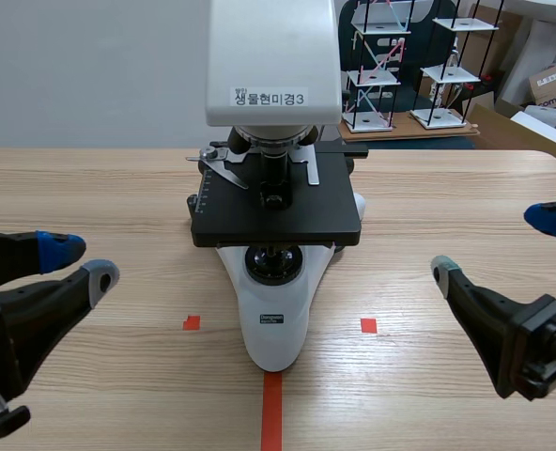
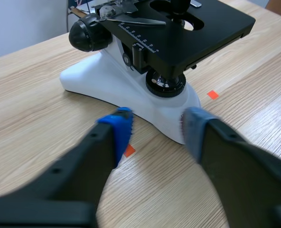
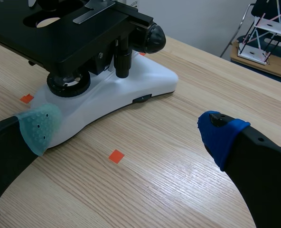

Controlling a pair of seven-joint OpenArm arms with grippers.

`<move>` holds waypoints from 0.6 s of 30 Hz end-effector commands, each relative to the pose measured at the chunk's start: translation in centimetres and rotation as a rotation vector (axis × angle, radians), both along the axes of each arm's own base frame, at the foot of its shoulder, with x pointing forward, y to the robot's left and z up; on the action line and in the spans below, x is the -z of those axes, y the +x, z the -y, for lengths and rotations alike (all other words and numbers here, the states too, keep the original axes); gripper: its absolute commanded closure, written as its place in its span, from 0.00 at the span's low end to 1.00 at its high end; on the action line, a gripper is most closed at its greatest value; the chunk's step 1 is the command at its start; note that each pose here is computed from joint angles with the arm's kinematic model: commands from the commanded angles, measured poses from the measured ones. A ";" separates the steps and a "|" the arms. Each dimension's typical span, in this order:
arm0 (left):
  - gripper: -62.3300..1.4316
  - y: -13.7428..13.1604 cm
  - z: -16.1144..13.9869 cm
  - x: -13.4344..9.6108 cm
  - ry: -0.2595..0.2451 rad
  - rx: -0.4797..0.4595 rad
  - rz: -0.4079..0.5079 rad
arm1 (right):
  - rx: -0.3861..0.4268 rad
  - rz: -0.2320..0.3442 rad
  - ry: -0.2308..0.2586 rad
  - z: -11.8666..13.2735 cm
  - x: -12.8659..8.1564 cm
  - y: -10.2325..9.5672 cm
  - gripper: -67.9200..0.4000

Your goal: Point at the objective lens

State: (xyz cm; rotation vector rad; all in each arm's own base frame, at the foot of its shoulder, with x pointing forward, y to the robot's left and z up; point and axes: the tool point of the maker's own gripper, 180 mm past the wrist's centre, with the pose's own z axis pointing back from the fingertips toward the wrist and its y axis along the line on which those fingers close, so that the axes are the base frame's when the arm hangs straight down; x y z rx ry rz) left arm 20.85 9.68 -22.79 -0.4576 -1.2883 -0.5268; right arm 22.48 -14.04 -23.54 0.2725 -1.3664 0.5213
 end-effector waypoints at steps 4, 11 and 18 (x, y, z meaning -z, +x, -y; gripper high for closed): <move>0.94 0.1 0.2 -1.2 -0.065 0.003 0.028 | -0.001 0.031 0.010 0.0 -0.9 0.3 0.07; 0.94 0.2 2.0 -3.0 -0.162 0.045 0.101 | -0.001 0.031 0.009 0.0 -0.9 0.3 0.07; 0.94 2.0 4.1 -2.2 -0.164 0.083 0.083 | 0.000 0.028 0.008 0.0 -0.9 0.3 0.07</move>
